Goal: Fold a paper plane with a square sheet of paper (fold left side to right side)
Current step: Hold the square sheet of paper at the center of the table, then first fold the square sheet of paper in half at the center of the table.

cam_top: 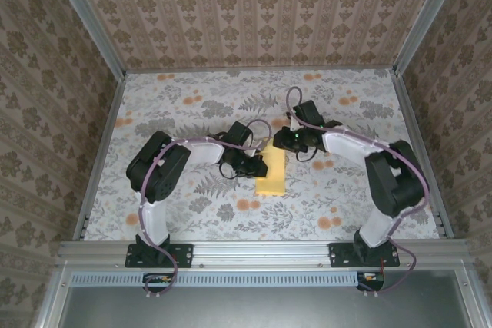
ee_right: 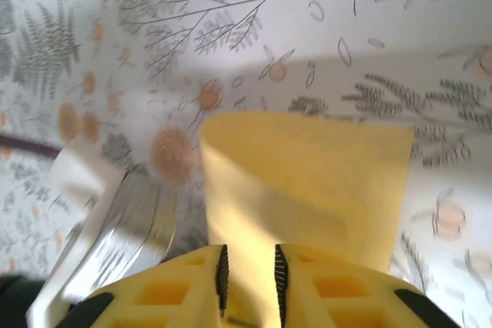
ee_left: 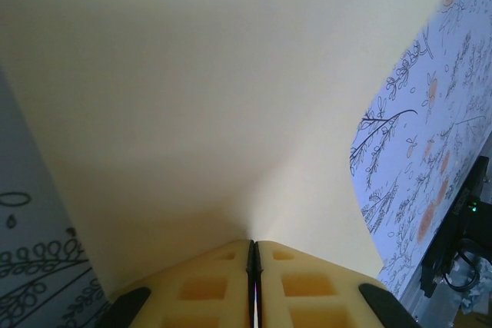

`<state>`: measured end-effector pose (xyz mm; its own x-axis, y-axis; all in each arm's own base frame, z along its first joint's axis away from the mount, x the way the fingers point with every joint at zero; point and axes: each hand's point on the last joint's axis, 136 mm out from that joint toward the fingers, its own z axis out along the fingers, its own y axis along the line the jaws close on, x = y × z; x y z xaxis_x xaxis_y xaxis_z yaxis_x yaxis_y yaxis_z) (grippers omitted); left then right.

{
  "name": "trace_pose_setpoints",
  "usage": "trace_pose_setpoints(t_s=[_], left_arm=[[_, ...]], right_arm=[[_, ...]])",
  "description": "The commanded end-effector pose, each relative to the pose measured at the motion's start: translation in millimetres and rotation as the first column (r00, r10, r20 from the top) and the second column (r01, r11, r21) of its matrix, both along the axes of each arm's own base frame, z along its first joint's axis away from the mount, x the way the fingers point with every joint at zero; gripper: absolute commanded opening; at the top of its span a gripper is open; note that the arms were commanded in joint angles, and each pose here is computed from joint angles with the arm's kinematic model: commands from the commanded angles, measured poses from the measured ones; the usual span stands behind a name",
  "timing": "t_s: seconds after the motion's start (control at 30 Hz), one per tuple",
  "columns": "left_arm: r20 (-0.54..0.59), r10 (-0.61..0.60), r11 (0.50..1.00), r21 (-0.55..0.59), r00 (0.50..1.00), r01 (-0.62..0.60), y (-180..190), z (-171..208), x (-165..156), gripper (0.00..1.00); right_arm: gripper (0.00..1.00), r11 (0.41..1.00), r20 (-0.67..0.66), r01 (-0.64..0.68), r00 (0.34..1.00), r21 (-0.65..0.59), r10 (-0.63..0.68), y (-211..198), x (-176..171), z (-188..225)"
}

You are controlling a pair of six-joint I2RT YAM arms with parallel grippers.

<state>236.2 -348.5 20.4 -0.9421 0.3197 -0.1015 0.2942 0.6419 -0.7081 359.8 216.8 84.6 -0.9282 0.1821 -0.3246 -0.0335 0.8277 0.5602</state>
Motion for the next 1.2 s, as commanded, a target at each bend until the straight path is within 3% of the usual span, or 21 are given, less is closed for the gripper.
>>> trace_pose_setpoints(t_s=[0.0,0.1,0.27,0.6,0.97,1.17], left_arm=[[-0.029,0.005,0.998,0.062,1.0,-0.003,7,-15,-13,0.11],[-0.013,0.017,0.997,0.08,1.0,-0.015,9,-16,-9,0.11],[-0.006,0.021,0.996,0.089,1.0,-0.02,10,-16,-8,0.11],[0.006,0.019,0.997,0.077,1.0,-0.02,7,-10,-6,0.12],[0.05,0.021,1.0,0.013,0.999,-0.021,-4,24,8,0.25],[0.06,0.037,0.999,-0.039,0.998,-0.034,-9,38,25,0.24]], right_arm=[[0.19,1.0,-0.089,-0.005,0.996,-0.007,0.004,-11,-46,-8],[0.13,0.999,-0.15,-0.04,0.988,0.017,0.042,-7,-80,-16],[0.13,0.997,-0.211,-0.075,0.974,0.032,0.08,6,-113,-33],[0.13,0.995,-0.308,-0.085,0.949,-0.056,0.064,3,-118,-65],[0.12,0.983,-0.402,-0.09,0.916,-0.163,0.018,-14,-130,-87],[0.12,0.975,-0.431,-0.1,0.903,-0.199,0.005,-19,-132,-95]])
